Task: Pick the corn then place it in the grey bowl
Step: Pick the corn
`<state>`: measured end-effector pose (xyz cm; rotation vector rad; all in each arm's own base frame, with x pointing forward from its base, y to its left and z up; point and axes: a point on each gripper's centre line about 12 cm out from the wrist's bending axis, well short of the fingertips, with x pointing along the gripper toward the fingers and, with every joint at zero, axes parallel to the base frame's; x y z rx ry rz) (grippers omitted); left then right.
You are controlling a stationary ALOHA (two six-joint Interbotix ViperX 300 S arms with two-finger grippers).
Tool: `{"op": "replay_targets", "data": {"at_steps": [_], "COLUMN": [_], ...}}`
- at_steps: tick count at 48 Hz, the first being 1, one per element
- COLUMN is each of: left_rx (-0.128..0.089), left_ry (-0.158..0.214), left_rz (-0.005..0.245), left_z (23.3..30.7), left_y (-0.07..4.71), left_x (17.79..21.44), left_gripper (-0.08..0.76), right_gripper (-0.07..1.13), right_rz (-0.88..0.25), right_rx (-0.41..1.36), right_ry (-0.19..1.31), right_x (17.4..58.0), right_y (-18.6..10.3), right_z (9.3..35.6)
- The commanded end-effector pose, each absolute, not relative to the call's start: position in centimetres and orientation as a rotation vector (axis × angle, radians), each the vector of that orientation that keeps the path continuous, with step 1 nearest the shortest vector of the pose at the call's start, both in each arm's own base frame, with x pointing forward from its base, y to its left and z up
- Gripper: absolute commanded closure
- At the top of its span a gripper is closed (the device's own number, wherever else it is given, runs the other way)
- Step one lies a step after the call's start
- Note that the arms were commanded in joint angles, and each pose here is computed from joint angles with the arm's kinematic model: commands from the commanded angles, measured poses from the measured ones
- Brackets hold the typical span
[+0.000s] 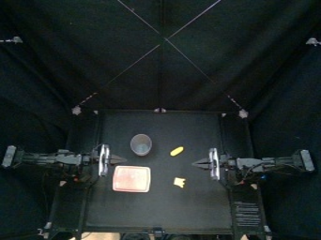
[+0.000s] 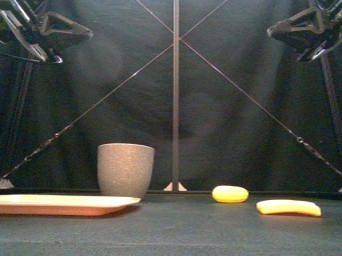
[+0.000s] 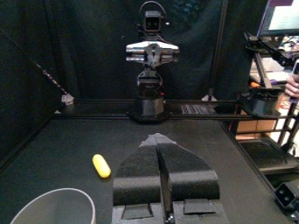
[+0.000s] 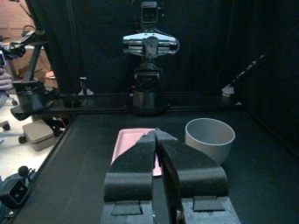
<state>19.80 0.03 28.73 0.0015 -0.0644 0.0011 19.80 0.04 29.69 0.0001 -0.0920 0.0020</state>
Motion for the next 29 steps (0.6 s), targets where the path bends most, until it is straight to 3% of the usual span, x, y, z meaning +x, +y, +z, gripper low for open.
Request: {"op": "replay_targets", "data": {"at_steps": [1, 11, 19, 24, 29], "left_rx": [0.0, 0.002, 0.002, 0.004, 0.004], "left_ry": [-0.08, -0.071, -0.071, -0.067, -0.066], "left_rz": [0.042, 0.061, 0.062, 0.062, 0.062], "left_z": [29.1, 28.66, 28.62, 28.54, 28.48], "left_y": [0.83, 1.19, 1.22, 1.21, 1.21], "left_x": [19.78, 19.64, 19.61, 19.6, 19.59], "left_gripper": [0.712, 0.709, 0.709, 0.709, 0.709], "right_gripper": [1.03, 1.0, 0.96, 0.88, 0.73], "right_rz": [-0.049, -0.199, -0.228, -0.218, -0.217], "right_rx": [-0.017, -0.077, -0.157, -0.19, -0.198], "right_ry": [-0.03, 0.271, 0.428, 0.473, 0.521], "right_x": [20.6, 23.0, 25.5, 26.9, 28.0], "right_y": [-1.0, -5.2, -7.4, -8.0, -8.6], "right_z": [28.6, 24.5, 23.2, 22.8, 22.1]}}
